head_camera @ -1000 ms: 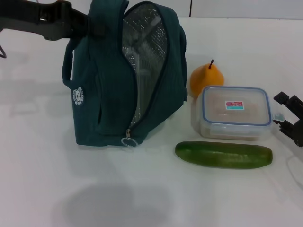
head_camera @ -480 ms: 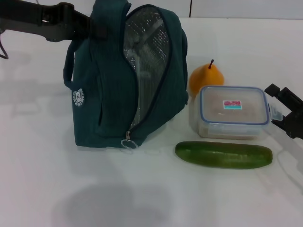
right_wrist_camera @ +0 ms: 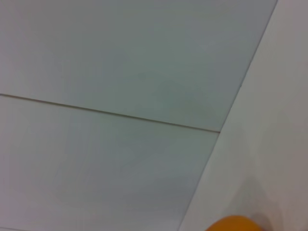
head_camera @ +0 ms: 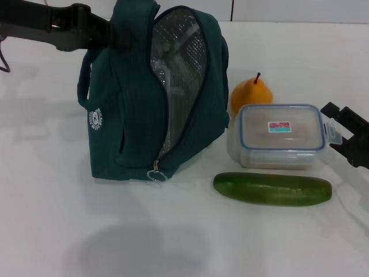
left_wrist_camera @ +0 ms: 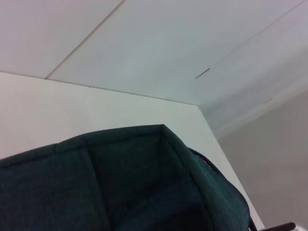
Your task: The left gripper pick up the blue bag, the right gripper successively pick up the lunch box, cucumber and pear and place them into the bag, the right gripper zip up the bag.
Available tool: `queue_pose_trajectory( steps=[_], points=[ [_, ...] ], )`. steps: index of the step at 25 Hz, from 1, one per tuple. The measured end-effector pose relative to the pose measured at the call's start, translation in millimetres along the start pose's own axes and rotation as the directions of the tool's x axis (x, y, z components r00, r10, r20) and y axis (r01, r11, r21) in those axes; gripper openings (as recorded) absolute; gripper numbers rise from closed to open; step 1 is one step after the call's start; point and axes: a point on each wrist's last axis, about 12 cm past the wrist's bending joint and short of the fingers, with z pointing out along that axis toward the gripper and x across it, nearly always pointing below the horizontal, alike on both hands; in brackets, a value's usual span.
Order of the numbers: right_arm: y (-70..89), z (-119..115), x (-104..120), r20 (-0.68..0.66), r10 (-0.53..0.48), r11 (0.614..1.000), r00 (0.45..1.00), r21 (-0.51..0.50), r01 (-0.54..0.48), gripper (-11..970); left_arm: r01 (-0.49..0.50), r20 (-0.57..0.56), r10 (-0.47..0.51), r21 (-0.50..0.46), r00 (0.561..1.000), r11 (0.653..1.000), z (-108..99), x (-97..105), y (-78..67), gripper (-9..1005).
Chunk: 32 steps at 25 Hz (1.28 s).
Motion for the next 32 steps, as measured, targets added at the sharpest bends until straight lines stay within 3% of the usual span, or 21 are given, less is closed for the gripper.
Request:
queue_pose_trajectory(
  steps=[9,14,20,32],
  points=[
    [1.2,6.6,0.7,-0.036,-0.023,1.000,0.999,0.007,0.023,533,-0.008,-0.001,0.008,0.003,1.000,1.000,0.3,0.8,0.0,45],
    [1.0,7.2,0.5,-0.038,-0.027,1.000,0.999,0.010,0.027,317,-0.013,0.000,0.013,0.004,1.000,1.000,-0.1,1.6,0.5,45],
    [0.5,7.7,2.6,-0.049,-0.030,0.999,0.998,0.014,0.030,134,-0.017,-0.001,0.017,0.007,1.000,1.000,-0.2,1.7,0.3,45],
    [7.3,5.8,4.4,-0.052,-0.071,0.996,0.996,-0.052,0.068,92,-0.017,0.001,0.017,0.008,1.000,1.000,-0.6,2.3,0.6,45]
  ],
)
